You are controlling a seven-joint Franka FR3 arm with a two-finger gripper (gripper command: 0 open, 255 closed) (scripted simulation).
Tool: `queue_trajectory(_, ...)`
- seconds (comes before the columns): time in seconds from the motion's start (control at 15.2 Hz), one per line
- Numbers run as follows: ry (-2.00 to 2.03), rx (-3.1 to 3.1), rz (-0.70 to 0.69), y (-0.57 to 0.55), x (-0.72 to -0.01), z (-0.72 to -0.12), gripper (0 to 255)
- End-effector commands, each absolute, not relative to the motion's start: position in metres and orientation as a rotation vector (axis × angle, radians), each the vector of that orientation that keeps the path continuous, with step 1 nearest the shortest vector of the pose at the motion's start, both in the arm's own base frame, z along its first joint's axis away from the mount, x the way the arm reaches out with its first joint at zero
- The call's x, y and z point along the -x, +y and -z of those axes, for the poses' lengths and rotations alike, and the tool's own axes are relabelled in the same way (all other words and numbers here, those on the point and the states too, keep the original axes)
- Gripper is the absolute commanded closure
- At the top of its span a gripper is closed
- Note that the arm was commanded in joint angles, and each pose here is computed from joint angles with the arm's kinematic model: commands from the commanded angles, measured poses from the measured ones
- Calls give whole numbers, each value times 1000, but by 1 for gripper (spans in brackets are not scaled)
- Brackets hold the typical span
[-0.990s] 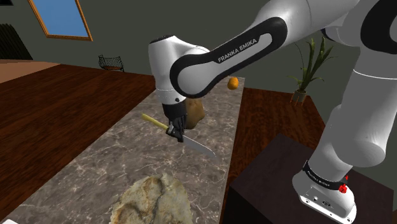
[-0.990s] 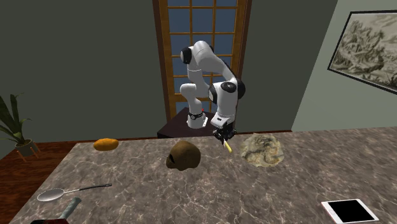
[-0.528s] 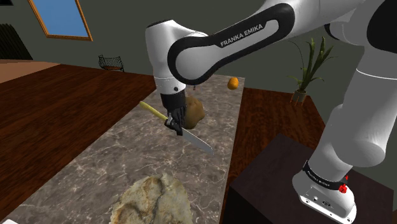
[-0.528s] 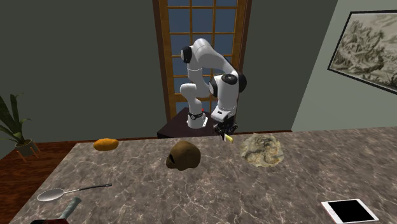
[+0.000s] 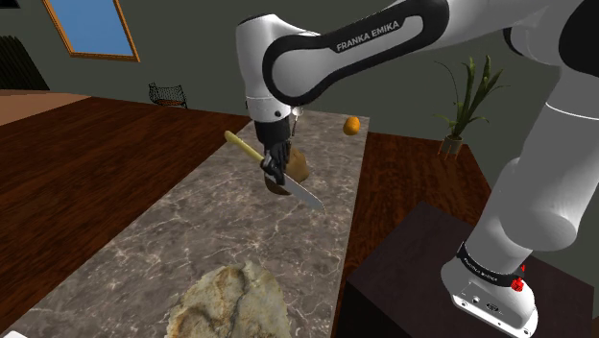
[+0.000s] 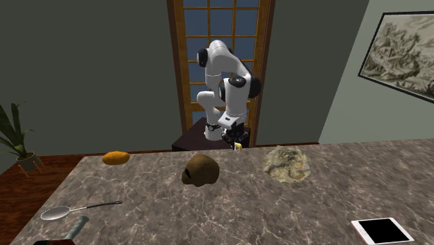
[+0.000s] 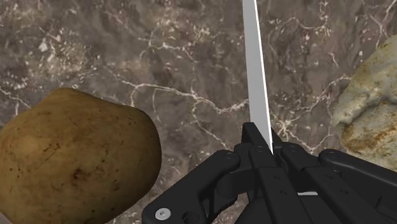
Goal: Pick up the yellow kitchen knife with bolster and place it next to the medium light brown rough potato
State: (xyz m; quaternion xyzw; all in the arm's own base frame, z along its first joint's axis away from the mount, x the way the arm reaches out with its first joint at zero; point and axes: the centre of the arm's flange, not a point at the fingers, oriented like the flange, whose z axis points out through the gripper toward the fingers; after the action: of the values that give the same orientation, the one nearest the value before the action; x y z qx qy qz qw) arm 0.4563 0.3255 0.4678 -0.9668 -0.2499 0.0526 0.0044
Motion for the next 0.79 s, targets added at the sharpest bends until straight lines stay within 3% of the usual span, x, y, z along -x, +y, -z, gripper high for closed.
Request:
queue_trajectory(0.0, -784, 3028, -165, 301, -465, -467, 255)
queue_trajectory(0.73, -784, 3028, -165, 168, -524, -467, 255)
